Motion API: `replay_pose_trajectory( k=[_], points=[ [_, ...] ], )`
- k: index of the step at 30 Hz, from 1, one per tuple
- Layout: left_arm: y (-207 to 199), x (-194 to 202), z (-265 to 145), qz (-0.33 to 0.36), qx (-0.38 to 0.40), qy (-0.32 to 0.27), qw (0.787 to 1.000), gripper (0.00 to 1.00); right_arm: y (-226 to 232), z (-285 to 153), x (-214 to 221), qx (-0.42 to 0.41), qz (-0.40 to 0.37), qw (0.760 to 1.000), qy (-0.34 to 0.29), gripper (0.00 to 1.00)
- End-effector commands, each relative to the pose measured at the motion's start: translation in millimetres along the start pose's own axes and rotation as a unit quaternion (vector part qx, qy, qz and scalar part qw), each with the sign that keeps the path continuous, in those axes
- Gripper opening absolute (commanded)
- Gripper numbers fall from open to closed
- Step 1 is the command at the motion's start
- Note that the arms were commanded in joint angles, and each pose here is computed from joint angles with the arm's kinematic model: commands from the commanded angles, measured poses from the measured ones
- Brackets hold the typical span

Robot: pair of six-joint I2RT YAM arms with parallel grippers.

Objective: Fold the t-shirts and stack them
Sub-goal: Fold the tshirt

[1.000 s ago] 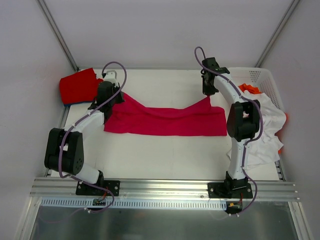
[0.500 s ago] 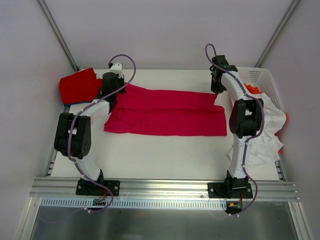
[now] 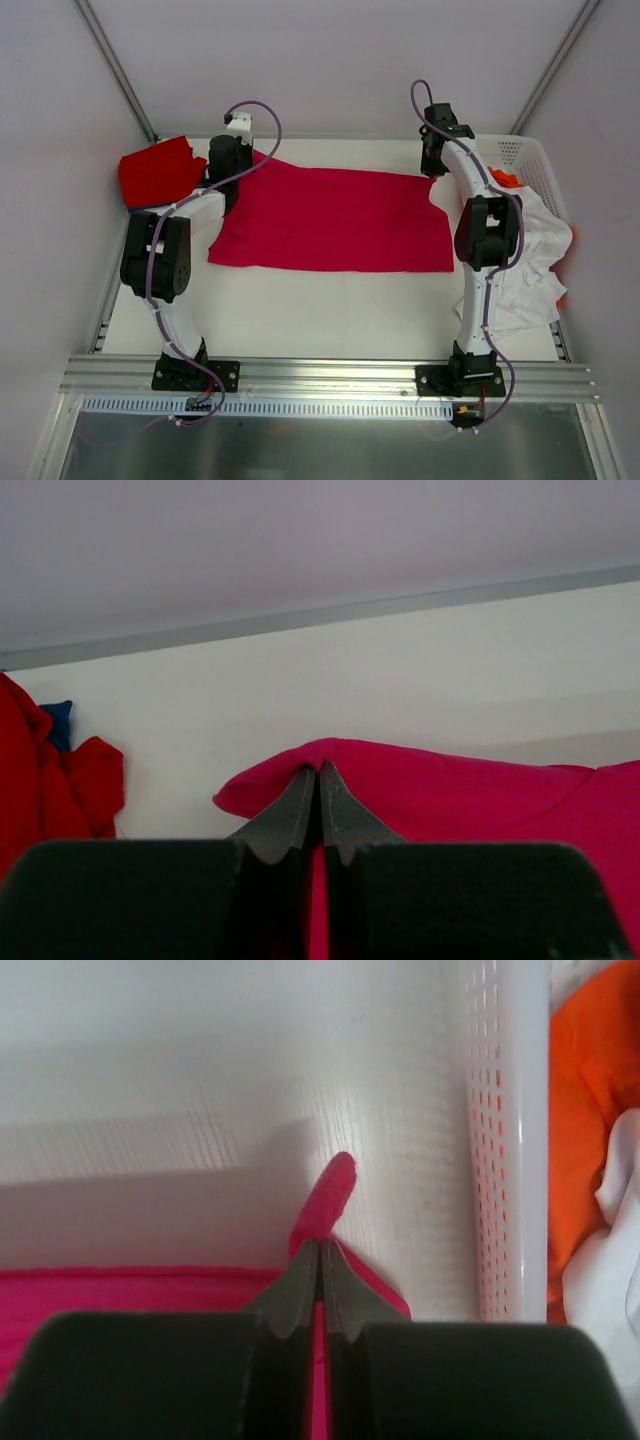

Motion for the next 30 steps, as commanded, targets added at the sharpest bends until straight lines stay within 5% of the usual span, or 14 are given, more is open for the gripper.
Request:
replay_pose_trajectory(
  k=[1,16,30],
  points=[
    [6,-38,10,0.022,-0.021,-0.076,0.997,0.00,-5,-16,-31,-0.012,0.006,0.999,-0.053,0.01],
    [6,-23,26,0.027,-0.031,-0.082,0.996,0.00,0,10,-28,-0.013,-0.008,0.999,-0.047,0.00],
    [15,2,-37,0.062,-0.049,-0.131,0.988,0.00,-11,0,5,0.009,0.003,1.000,-0.011,0.00]
  ],
)
Point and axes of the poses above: each gripper's point midway between its finger pads, its own z axis out along the fingers, its own y axis along the line the jaws close on, x = y × z, the point moved 9 cm from there along -z, back along the fingers
